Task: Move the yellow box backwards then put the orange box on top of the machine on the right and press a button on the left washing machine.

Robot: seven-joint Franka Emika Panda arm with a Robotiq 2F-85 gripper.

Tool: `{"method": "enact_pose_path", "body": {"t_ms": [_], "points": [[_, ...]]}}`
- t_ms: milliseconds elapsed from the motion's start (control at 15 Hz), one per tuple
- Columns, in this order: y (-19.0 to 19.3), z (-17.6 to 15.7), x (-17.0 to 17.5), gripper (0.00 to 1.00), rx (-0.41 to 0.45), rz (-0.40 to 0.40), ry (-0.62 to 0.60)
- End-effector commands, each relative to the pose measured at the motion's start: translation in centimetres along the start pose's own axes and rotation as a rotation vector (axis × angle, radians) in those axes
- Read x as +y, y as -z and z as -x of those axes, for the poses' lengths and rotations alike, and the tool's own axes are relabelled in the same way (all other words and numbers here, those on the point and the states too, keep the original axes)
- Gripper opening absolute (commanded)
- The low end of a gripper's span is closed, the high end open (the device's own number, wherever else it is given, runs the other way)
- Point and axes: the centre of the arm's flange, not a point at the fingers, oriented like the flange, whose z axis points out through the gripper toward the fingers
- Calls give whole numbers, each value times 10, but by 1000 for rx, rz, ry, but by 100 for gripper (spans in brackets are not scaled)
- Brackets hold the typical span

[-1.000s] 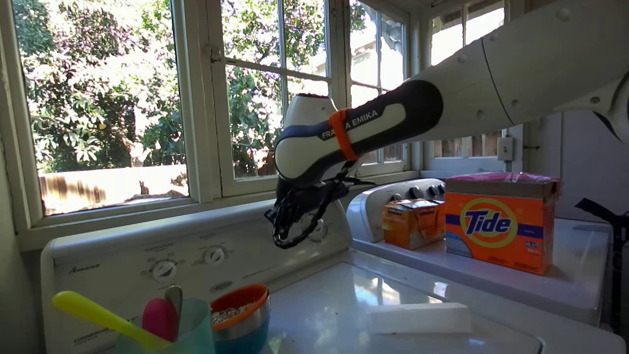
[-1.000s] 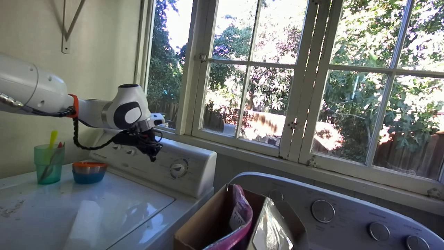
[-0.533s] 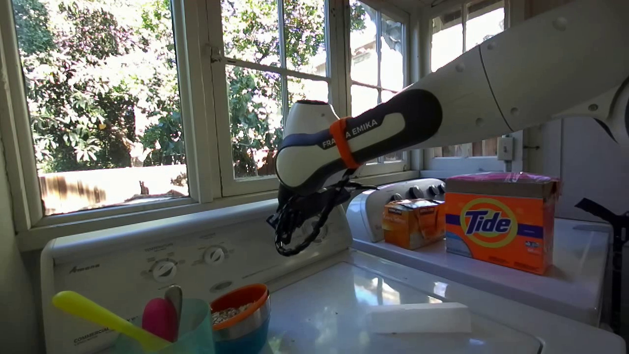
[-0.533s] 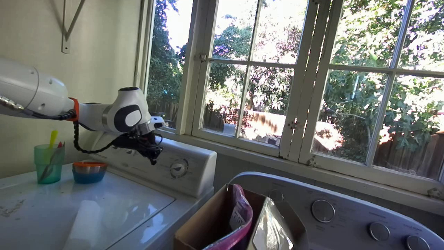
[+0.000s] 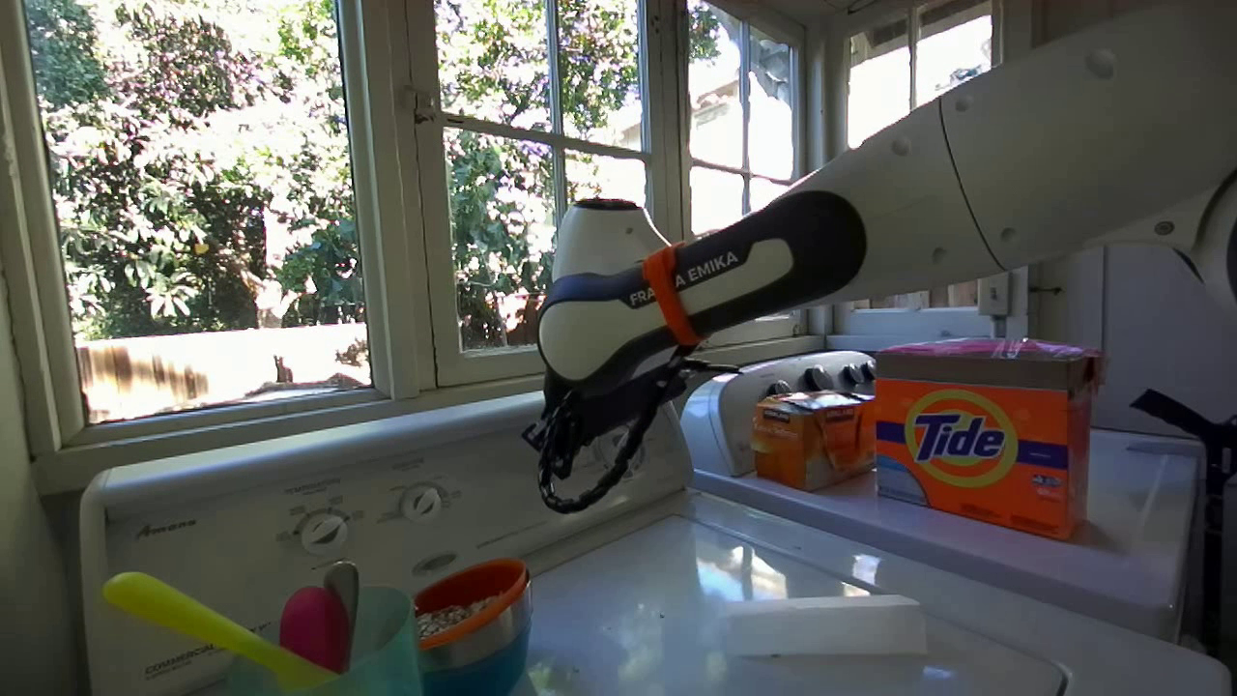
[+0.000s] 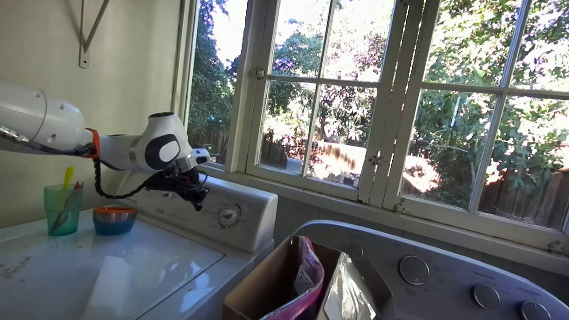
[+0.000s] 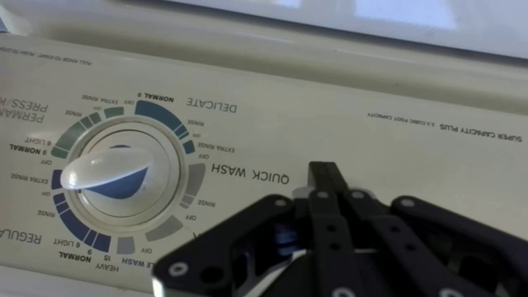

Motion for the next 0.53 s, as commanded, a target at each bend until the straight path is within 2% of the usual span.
{"method": "enact_pose_path", "body": {"t_ms": [0, 467], "points": [[-18, -25, -8, 0, 35, 23, 1], [-21, -32, -6, 0, 70, 67, -8]]}}
